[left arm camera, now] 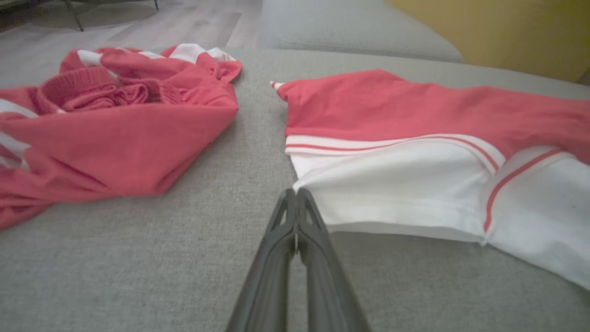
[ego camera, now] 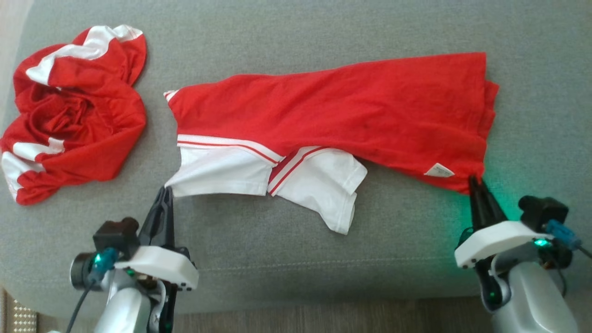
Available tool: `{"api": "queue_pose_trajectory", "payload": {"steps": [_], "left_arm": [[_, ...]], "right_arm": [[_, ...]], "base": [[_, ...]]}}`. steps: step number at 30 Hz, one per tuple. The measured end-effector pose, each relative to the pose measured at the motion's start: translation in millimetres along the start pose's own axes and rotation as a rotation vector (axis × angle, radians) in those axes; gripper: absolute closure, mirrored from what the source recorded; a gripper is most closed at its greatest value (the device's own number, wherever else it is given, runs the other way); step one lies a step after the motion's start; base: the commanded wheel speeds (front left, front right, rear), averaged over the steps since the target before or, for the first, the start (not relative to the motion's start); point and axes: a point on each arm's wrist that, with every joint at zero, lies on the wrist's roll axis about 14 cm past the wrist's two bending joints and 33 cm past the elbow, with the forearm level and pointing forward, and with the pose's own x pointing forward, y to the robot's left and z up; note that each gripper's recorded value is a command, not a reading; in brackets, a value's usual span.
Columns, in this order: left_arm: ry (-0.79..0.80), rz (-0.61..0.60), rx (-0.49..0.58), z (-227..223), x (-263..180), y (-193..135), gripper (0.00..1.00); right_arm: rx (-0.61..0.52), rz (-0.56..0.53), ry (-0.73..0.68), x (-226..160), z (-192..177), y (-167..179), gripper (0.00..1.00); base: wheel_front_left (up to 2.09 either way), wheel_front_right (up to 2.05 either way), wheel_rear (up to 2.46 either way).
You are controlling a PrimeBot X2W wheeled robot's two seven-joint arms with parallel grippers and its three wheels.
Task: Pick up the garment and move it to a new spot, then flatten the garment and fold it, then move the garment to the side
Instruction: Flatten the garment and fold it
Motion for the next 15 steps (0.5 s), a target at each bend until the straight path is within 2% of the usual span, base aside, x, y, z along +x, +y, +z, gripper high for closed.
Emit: {"api": "queue_pose_trajectory", "payload": {"steps": [4, 7, 10, 15], "left_arm": [[-0.088, -0.032, -0.012, 28, 3, -8, 1.00], [-0.208, -0.071, -0.029, 68, 6, -15, 1.00], [-0.365, -0.139, -0.039, 125, 6, -27, 1.00], [-0.658, -0.242, 0.046, 250, -5, -42, 1.00]], "right_arm": [[-0.045, 0.009, -0.097, -1, 32, 0, 1.00], [-0.058, 0.020, -0.180, -7, 57, 3, 1.00], [-0.095, 0.030, -0.269, -15, 89, 7, 1.00], [-0.164, 0.028, -0.468, -33, 179, 14, 1.00]], "base": [[0.00, 0.00, 0.00], [0.00, 0.00, 0.00], [0.00, 0.00, 0.00], [0.00, 0.00, 0.00]]}}
